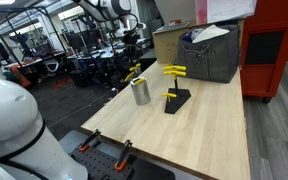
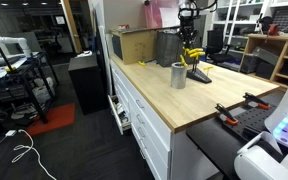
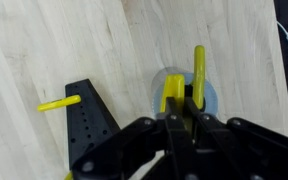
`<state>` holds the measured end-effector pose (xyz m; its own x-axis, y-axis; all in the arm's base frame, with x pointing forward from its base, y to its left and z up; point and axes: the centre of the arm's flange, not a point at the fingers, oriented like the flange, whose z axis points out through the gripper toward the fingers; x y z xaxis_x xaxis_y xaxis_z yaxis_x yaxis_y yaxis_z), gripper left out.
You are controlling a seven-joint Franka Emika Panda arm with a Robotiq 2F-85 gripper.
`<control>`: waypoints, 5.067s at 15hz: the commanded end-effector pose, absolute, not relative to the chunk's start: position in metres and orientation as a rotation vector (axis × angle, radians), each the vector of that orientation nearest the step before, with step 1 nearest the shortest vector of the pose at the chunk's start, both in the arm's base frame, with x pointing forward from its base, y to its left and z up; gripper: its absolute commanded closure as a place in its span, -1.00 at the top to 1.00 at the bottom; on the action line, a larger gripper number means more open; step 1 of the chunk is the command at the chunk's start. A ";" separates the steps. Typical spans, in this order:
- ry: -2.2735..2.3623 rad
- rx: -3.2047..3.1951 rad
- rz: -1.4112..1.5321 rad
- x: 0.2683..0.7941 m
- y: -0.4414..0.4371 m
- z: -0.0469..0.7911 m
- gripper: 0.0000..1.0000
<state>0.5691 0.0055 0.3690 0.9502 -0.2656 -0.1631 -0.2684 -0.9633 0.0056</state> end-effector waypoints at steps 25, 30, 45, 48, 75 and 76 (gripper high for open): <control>0.351 -3.224 0.161 0.617 0.041 0.318 -0.94; 0.452 -3.212 0.233 0.608 0.055 0.309 -0.94; 0.813 -3.170 0.302 0.612 0.067 0.282 -0.94; 0.811 -3.161 0.297 0.609 0.073 0.286 -0.22; 0.729 -3.100 0.348 0.642 0.049 0.276 0.47; 0.725 -3.099 0.358 0.643 0.048 0.271 0.34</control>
